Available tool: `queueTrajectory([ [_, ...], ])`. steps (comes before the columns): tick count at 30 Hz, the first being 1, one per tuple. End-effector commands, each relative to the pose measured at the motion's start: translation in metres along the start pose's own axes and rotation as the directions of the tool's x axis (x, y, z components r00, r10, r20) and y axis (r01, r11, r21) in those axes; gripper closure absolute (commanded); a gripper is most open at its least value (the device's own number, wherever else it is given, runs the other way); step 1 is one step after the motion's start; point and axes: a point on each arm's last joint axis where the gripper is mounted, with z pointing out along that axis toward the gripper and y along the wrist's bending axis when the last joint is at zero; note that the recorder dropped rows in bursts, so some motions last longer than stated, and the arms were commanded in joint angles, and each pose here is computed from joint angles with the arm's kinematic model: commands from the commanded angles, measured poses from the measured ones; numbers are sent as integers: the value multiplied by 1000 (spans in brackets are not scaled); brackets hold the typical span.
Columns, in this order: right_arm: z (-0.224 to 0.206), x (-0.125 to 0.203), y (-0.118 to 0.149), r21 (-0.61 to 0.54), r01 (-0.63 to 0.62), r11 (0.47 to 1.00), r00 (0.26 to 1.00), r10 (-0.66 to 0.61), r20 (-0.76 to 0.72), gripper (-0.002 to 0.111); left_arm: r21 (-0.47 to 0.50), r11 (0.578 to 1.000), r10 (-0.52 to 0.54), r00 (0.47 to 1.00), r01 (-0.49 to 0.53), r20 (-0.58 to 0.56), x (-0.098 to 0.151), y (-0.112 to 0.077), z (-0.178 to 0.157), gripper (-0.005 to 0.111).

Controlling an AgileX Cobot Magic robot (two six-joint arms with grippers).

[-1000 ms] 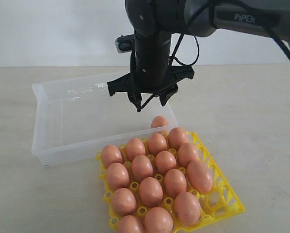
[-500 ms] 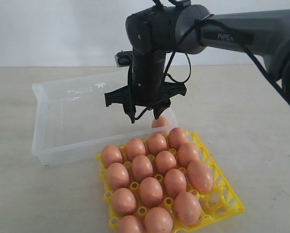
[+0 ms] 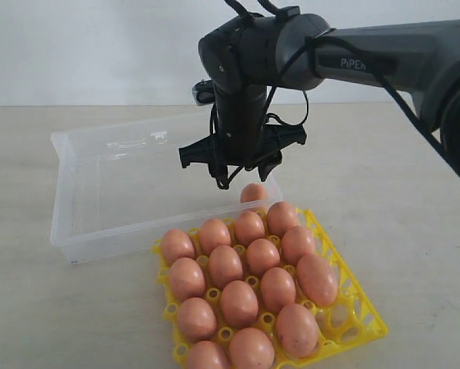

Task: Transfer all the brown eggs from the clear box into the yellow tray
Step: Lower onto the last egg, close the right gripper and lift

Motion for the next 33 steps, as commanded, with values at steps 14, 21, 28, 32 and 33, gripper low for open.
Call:
queueTrajectory([
  [14, 41, 5, -3, 79, 7, 997, 998, -2, -61, 58, 0, 1000, 8, 1000, -8, -1, 1, 0, 1, 103],
  [21, 48, 7, -3, 91, 9, 996, 997, -2, -75, 88, 0, 1000, 8, 1000, -8, -1, 1, 0, 1, 103],
  [28, 48, 7, -3, 91, 25, 996, 997, -18, -78, 108, 0, 1000, 8, 1000, -8, -1, 1, 0, 1, 103],
  [32, 45, 7, -2, 77, 17, 997, 997, -10, -81, 108, 0, 1000, 8, 1000, -8, -1, 1, 0, 1, 103],
  [33, 43, 7, 0, 73, 18, 997, 997, -12, -75, 108, 0, 1000, 8, 1000, -8, -1, 1, 0, 1, 103],
])
